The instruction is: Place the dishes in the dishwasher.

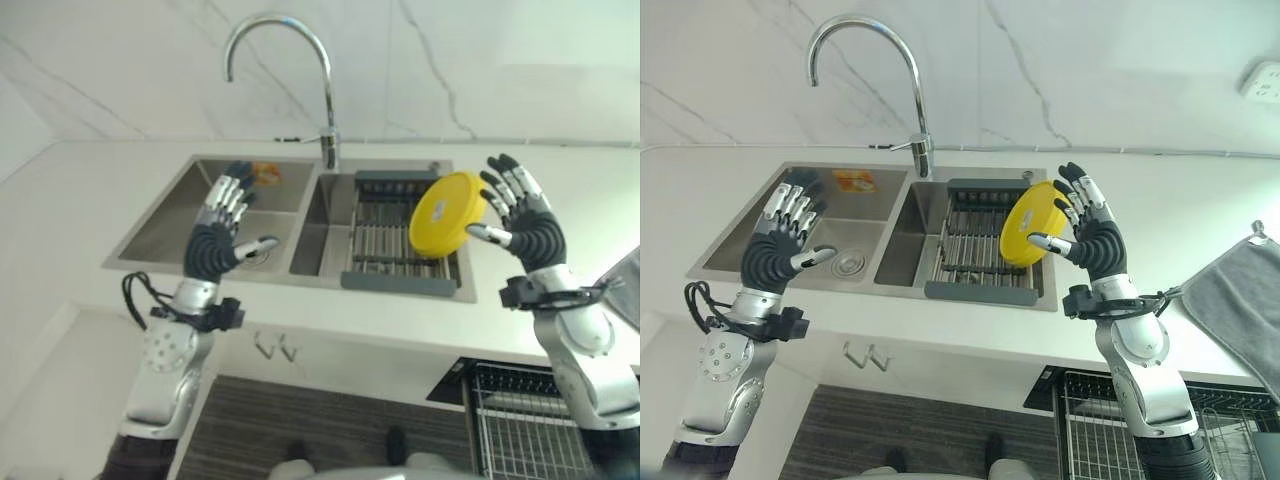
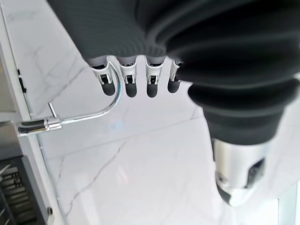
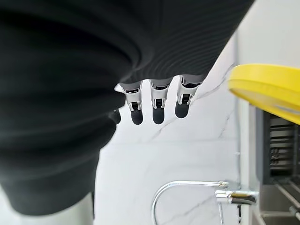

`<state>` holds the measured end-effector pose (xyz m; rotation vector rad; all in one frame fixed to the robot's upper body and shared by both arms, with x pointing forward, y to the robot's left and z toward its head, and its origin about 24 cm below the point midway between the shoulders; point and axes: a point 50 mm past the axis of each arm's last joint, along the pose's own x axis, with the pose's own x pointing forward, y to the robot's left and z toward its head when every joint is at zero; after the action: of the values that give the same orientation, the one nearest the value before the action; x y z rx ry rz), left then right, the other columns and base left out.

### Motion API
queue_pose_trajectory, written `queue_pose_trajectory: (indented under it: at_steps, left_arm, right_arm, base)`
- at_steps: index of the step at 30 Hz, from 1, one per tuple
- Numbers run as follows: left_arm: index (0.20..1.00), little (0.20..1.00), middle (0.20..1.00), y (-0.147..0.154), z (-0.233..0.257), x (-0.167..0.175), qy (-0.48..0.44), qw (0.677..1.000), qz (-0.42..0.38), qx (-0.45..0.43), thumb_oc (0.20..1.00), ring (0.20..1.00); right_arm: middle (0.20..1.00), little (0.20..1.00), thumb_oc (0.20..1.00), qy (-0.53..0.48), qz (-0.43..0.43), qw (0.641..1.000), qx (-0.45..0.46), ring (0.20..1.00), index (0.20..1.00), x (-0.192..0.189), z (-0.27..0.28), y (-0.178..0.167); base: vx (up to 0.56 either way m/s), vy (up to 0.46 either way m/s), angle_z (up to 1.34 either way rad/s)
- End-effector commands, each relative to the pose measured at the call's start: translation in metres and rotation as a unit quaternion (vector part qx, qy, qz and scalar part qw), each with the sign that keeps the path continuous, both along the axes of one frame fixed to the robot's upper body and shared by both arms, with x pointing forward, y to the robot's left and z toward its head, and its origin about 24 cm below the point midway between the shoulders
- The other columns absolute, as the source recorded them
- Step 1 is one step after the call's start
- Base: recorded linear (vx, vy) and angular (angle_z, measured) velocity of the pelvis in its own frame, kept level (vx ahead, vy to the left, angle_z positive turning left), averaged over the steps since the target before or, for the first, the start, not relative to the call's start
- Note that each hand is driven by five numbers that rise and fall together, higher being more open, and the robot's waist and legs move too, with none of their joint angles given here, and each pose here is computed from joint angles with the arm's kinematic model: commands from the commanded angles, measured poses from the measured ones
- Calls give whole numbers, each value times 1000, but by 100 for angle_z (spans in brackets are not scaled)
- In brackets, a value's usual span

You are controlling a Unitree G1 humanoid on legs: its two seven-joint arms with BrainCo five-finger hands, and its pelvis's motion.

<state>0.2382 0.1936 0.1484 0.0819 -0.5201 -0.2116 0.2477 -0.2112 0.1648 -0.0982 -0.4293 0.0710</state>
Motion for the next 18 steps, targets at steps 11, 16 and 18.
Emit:
queue_pose_trajectory:
  at_steps: [11, 16, 18]
  left_arm:
    - [1000, 1000, 1000, 1, 32, 6, -64, 998, 5, 21, 1000, 1000]
    - [1000, 1000, 1000, 2, 31, 8, -59, 998, 8, 24, 1000, 1000]
    - [1000, 1000, 1000, 3, 30, 9, -56, 998, 11, 28, 1000, 1000]
  right_arm:
    - [1000, 1000, 1000, -64, -104, 988, 91, 1000, 1000, 7, 25, -31]
    - [1000, 1000, 1000, -36, -121, 985, 114, 1000, 1000, 17, 17, -39]
    - [1000, 1000, 1000, -20, -121, 984, 130, 1000, 1000, 21, 12, -43]
  base:
    - [34, 132, -9]
    - [2, 11, -7]
    - [7, -26, -6]
